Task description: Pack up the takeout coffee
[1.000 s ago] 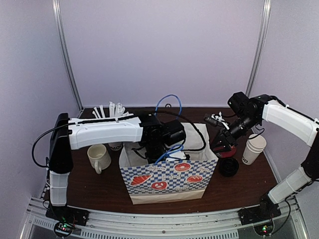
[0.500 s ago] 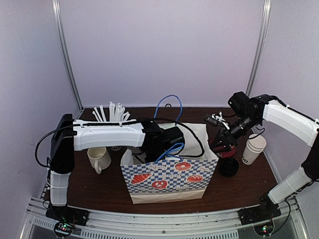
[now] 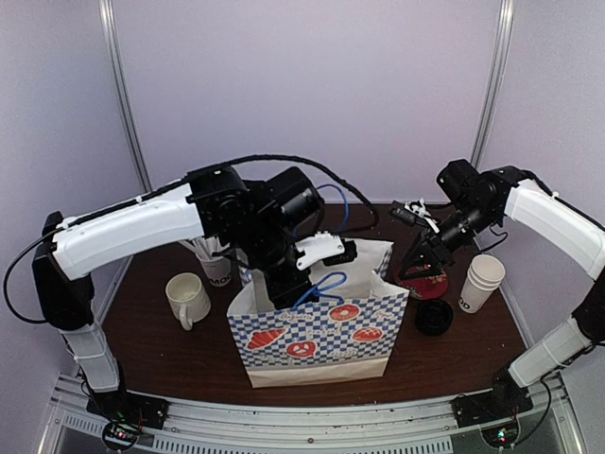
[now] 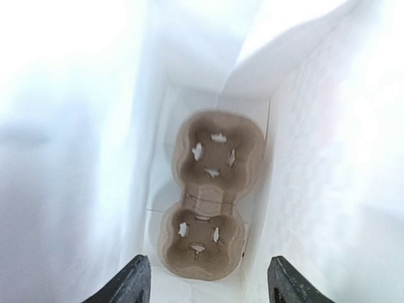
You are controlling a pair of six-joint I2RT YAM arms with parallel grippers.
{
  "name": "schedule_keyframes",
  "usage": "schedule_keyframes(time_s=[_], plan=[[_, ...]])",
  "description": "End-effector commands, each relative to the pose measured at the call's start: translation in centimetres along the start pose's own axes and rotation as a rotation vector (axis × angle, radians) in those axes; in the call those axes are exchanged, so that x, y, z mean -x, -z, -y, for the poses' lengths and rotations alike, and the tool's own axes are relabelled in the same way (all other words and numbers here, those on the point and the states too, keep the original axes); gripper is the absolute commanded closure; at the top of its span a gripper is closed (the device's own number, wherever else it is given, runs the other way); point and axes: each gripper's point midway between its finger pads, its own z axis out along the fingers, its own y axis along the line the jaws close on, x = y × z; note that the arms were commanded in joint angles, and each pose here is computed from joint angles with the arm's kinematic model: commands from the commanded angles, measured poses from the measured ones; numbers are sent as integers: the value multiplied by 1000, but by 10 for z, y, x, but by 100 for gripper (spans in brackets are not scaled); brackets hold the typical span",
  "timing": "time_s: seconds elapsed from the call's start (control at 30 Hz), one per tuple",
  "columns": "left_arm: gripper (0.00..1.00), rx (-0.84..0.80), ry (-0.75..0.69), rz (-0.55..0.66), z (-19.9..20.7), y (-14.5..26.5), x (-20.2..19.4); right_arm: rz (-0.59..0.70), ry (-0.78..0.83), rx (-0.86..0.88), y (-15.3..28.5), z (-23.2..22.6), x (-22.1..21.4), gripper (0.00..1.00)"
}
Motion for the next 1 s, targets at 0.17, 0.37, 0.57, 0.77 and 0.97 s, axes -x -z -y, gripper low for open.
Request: schedule_keyframes(time_s=[0.17,0.37,0.57,0.77,0.97], plan=[[33,80,-84,247,-1,93,41,12,9,10,8,-5,8,38],[24,289,-75,371,-38,140,56,25,28,7,11,-9,7,37],[21,315,72,400,-82,141,53,38,44,-5,14,-13,5,37],[32,156,128,423,-88,121,58,46,65,-42,22,-15,5,37],[46,57,131,429,-82,107,65,58,66,-72,23,-14,2,37]])
